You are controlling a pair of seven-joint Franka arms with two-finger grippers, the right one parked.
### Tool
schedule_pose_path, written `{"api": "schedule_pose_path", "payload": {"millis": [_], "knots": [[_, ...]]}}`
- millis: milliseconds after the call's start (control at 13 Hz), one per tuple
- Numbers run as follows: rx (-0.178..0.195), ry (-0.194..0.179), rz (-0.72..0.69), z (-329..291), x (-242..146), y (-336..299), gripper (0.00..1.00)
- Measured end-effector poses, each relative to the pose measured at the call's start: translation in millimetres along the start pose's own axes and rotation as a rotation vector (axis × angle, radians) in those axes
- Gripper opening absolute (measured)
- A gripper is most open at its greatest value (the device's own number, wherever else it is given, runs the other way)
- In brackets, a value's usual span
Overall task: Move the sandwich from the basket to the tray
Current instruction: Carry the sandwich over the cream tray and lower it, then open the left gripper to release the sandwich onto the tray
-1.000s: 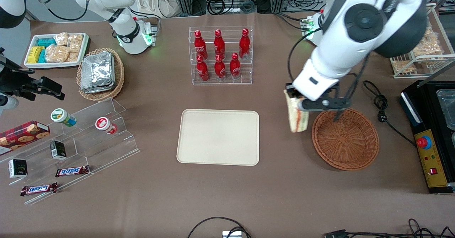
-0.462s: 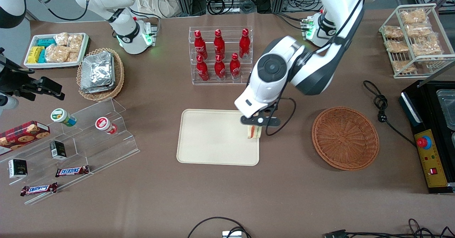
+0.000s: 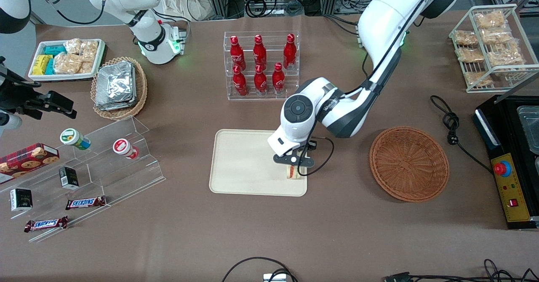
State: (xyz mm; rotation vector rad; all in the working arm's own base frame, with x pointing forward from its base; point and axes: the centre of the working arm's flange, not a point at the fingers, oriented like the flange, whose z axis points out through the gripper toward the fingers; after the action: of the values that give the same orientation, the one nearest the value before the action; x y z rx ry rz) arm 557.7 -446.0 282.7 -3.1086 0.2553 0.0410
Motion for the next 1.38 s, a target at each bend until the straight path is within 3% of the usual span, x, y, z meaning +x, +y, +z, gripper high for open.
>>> {"api": "schedule_pose_path", "payload": {"millis": [154,462,538,769,1077,1385], "knots": [[-0.012,0.006,-0.009,12.3,2.4,1.6,0.16],[0.012,0.007,-0.009,35.7,2.2,3.2,0.16],[0.007,0.013,-0.01,37.3,2.8,4.1,0.22],[-0.015,0.038,-0.027,35.7,5.4,6.8,0.55],[-0.034,0.065,-0.157,23.7,11.9,7.4,0.97],[-0.051,0.129,-0.222,-48.2,23.4,-12.1,1.0]]}}
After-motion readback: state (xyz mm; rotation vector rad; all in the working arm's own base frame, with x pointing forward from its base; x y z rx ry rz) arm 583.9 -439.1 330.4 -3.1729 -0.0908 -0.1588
